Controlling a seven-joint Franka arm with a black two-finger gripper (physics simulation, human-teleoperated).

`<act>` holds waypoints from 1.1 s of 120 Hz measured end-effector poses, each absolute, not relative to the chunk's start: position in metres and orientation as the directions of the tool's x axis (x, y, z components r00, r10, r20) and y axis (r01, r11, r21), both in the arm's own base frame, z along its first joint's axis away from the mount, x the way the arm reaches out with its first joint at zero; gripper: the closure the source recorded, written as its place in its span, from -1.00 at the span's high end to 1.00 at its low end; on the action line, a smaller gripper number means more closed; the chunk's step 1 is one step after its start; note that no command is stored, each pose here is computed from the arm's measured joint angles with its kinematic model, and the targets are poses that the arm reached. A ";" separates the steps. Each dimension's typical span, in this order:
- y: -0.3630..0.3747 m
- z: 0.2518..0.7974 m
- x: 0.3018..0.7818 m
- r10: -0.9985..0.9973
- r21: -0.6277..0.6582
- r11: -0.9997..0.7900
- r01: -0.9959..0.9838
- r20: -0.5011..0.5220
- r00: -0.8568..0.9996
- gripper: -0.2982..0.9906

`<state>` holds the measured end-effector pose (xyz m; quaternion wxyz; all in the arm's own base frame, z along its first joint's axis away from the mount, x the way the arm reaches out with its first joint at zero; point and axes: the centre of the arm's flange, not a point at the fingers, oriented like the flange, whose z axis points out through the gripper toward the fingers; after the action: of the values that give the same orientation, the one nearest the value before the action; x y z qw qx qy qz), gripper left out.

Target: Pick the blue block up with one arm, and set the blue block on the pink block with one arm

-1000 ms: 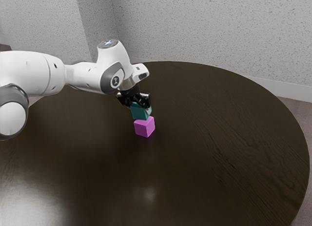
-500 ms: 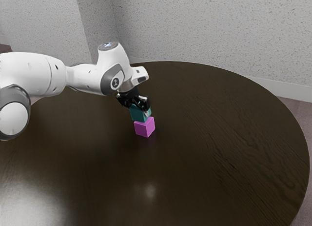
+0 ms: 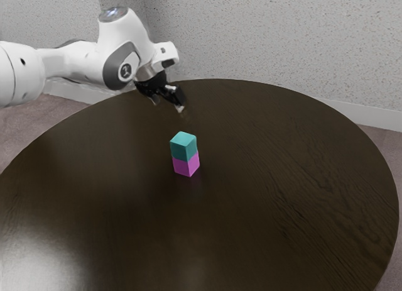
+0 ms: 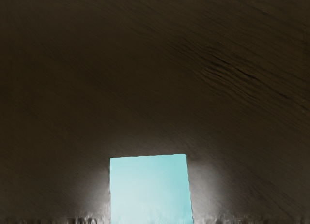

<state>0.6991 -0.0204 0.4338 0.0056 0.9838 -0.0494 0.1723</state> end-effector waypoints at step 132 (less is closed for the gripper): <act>0.043 0.665 0.470 0.957 -0.059 -0.271 0.961 0.094 0.275 0.54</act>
<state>0.4699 0.0432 0.6646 -0.0517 0.7969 0.6016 0.0197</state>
